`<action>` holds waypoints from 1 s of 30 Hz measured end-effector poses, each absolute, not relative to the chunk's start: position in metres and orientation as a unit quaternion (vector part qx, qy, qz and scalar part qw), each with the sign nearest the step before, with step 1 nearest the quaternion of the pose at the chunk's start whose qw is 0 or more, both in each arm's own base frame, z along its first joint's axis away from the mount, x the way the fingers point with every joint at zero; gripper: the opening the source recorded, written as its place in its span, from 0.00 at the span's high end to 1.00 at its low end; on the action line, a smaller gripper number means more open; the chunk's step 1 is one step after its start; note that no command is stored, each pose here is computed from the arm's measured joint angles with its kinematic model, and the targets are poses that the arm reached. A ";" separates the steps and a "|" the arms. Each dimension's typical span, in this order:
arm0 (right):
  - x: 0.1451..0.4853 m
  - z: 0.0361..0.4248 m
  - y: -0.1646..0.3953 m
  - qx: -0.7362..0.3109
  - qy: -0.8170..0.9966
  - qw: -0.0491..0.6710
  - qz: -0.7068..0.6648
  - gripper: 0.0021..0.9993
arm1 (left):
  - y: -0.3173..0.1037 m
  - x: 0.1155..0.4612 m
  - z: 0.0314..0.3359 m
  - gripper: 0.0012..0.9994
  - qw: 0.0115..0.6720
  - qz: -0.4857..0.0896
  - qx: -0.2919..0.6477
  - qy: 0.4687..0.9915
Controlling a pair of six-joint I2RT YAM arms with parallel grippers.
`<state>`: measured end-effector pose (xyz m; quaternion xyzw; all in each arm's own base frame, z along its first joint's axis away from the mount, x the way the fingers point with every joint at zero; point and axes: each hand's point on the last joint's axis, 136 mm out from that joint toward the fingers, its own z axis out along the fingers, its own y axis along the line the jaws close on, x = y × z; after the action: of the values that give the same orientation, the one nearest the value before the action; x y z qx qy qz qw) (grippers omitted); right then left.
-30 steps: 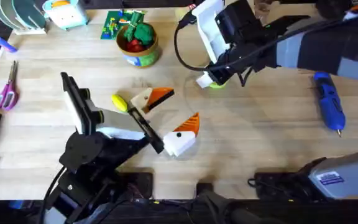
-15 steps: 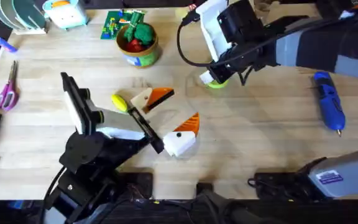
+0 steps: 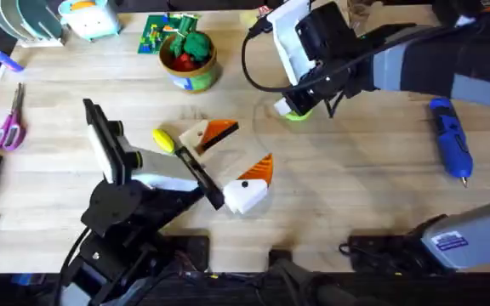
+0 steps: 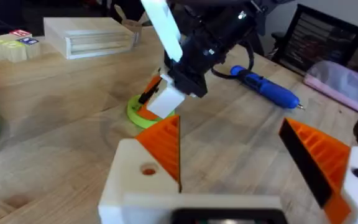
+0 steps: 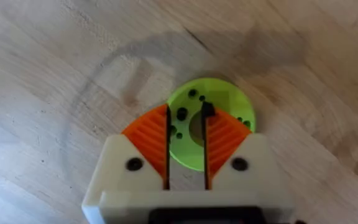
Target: Pick up the gripper from the table and insert it into the empty holder that is missing its gripper. Then pick up a screw, insert it into the mounting hole, and use the screwdriver to tighten it. Finally, clean up the table by picking up the vegetable and placing it into the bucket.
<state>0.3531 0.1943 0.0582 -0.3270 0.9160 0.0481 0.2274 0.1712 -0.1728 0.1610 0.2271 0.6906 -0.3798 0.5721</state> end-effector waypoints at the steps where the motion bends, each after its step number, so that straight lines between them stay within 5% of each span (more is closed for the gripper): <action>1: 0.353 0.058 0.194 -0.327 0.916 0.227 0.048 0.72 | -0.173 0.171 0.161 0.01 0.572 -0.380 0.227 0.691; 13: 0.354 0.059 0.196 -0.327 0.915 0.230 0.049 0.99 | -0.173 0.171 0.161 0.01 0.572 -0.380 0.227 0.691; 25: 0.351 0.063 0.194 -0.328 0.916 0.225 0.048 0.99 | -0.173 0.171 0.161 0.01 0.572 -0.380 0.227 0.691; 30: 0.353 0.103 0.195 -0.326 0.909 0.253 0.052 0.99 | -0.173 0.171 0.161 0.01 0.572 -0.380 0.227 0.691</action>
<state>0.3532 0.1952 0.1031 -0.3259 0.9094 0.0523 0.2533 0.1711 -0.1728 0.1610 0.2272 0.6906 -0.3798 0.5721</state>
